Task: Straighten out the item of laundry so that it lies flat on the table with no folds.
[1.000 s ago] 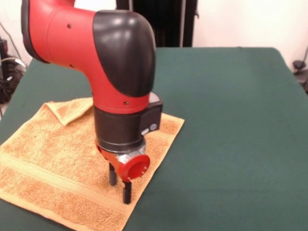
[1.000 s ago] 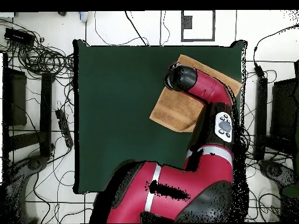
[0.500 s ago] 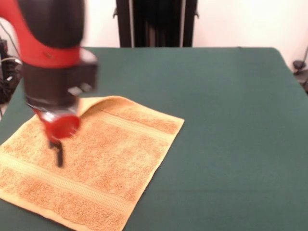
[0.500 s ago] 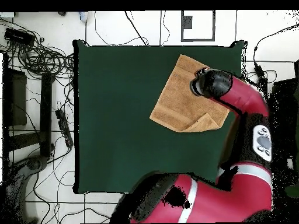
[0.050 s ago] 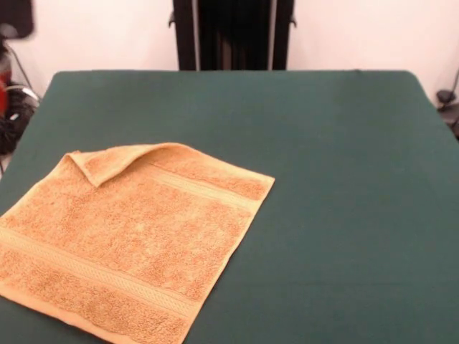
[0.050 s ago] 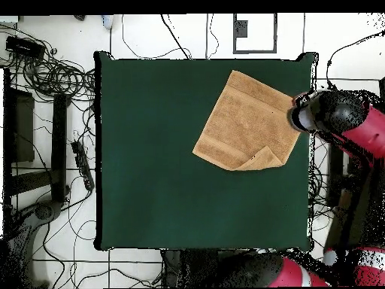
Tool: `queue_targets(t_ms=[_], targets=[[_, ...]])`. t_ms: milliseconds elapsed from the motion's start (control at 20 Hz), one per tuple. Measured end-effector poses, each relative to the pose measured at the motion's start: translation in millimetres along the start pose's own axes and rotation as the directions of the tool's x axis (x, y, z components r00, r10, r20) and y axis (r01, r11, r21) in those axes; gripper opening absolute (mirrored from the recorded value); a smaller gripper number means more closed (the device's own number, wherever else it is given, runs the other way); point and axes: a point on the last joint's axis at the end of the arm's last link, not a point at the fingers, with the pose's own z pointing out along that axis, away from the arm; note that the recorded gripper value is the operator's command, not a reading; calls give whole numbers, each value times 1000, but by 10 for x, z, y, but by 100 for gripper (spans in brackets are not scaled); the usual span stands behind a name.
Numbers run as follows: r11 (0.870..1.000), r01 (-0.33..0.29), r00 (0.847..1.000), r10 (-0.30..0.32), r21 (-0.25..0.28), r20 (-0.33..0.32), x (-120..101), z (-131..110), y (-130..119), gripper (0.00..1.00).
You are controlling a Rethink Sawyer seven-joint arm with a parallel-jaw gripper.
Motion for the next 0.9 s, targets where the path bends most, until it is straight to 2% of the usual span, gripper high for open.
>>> queue_targets(t_ms=[150, 350, 600, 900], targets=[[1000, -12, 1000, 12, -7, 19, -173, -84, -119, 100], [1000, -20, 999, 20, -9, 35, -274, -64, -259, 100], [1000, -9, 999, 9, -10, 36, -195, 98, -361, 100], [999, 30, 998, -30, -13, 49, 49, 366, -417, 100]])
